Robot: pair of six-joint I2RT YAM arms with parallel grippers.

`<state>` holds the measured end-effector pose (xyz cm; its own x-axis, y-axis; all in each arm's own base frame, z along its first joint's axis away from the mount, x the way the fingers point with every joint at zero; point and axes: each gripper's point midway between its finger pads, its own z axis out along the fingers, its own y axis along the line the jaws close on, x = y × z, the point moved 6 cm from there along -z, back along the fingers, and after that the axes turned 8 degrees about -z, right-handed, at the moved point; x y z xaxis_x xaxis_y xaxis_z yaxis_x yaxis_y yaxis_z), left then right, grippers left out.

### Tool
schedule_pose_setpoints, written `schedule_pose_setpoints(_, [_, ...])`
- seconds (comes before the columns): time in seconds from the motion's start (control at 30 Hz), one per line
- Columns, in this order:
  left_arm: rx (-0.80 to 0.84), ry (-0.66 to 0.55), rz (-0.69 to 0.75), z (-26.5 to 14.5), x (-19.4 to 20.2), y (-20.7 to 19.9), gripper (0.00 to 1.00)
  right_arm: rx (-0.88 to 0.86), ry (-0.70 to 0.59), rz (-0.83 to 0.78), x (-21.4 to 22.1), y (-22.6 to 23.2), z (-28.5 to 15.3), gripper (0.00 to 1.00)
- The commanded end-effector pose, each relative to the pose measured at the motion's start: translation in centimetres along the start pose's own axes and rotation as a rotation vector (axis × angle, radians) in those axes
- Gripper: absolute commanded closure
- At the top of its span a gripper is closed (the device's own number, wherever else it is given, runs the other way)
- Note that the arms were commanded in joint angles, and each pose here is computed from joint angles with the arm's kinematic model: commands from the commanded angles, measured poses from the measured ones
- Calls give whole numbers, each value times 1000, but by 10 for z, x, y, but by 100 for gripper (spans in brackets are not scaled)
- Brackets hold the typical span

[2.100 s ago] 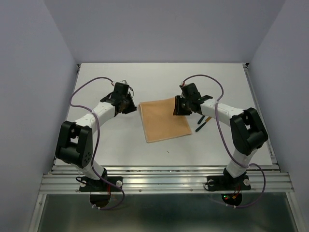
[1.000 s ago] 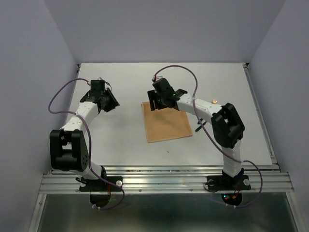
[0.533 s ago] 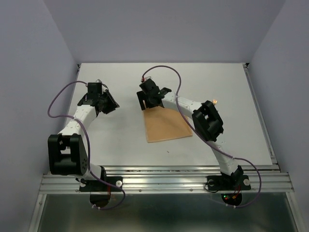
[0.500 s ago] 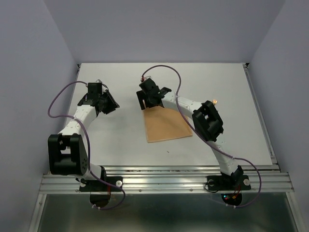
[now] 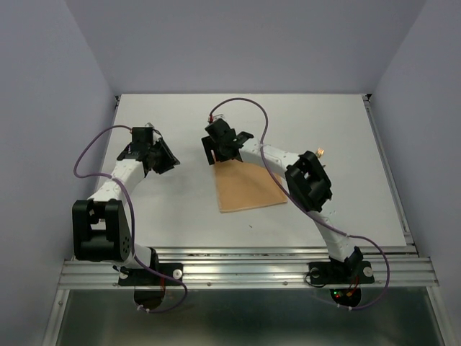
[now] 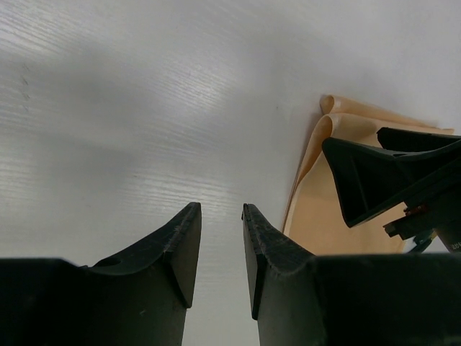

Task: Fold the napkin into a case and place the utensils inside
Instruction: Pick up the lower triangle-folded napkin from the center of the board.

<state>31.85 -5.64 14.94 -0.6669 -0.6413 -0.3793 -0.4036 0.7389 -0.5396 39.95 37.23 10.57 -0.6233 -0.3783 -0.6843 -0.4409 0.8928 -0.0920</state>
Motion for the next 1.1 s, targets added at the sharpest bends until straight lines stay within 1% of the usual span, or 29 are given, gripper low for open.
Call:
schedule_pose_setpoints(0.0, [51, -40, 15, -10, -4, -7, 59, 18, -31, 16, -8, 4, 3, 18])
schedule_pose_setpoints(0.1, [56, -43, 13, -11, -4, -7, 59, 28, -47, 1, -14, 6, -4, 18])
schedule_pose_setpoints(0.27, [61, -39, 9, -10, -2, -6, 59, 54, -44, -11, -9, 6, -10, 18])
schedule_pose_setpoints(0.63, [54, -55, 22, -12, -3, -5, 59, 38, -25, -28, -1, 12, 7, 16])
schedule_pose_setpoints(0.83, [47, -42, 4, -5, 1, -1, 59, 59, 12, -33, 17, 11, 22, 16])
schedule_pose_setpoints(0.9, [44, -32, -7, -2, 4, 1, 59, 59, 17, -31, 22, 12, 25, 18])
schedule_pose_setpoints(0.93, [44, -31, -13, -1, 4, 1, 59, 35, 23, -33, 24, 14, 26, 19])
schedule_pose_setpoints(1.0, [63, -18, -24, 0, 7, 1, 59, -8, 33, -39, 28, 19, 27, 26])
schedule_pose_setpoints(1.03, [71, -16, -29, 0, 8, 0, 59, -21, 31, -39, 27, 21, 27, 33])
schedule_pose_setpoints(1.07, [76, -13, -33, 0, 9, 0, 59, -36, 31, -36, 30, 22, 28, 47])
